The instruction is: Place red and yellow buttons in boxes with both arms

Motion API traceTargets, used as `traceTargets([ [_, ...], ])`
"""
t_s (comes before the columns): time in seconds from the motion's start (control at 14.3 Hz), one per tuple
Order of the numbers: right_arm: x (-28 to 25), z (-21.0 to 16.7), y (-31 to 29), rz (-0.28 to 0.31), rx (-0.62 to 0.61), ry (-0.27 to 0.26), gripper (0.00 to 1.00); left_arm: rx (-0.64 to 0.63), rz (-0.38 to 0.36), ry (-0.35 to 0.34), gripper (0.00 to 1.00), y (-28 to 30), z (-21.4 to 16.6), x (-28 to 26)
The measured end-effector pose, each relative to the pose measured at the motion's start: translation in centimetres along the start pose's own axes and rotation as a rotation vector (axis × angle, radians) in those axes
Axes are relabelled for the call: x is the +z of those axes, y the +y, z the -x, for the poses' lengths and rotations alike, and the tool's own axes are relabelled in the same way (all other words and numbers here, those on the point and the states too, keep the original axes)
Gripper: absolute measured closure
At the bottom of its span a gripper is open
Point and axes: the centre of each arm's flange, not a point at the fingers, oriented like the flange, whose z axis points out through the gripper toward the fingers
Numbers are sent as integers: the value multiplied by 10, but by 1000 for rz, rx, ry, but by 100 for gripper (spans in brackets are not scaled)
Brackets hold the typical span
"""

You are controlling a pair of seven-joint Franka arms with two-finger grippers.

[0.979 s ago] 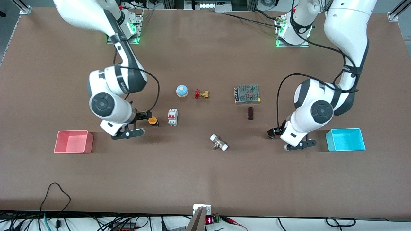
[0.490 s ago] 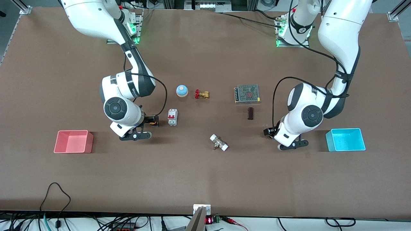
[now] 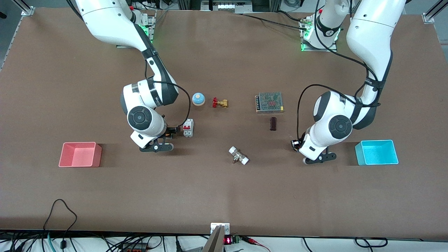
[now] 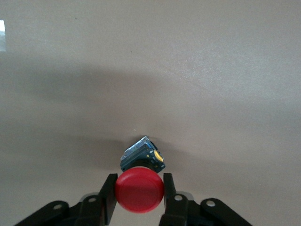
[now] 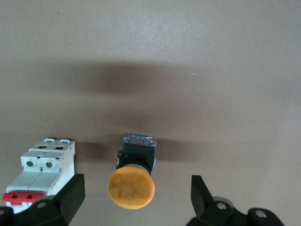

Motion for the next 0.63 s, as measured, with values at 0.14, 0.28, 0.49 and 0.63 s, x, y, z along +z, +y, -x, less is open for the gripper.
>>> traceTargets([
  [0.14,6,-1,0,3,1,-4,0,-2,1,4,58,-1,-1,-1],
  [0.28,13,-2,0,6,2,-7,0,-8,3,13,58,-3,-5,-5],
  [0.49,20,-3,0,8,2,-4,0,-34,13,43,58,-18,-17,-23],
  [0.63,24,-4,-1,9,2,-2,0,-47,24,72,58,-38,-29,-42],
])
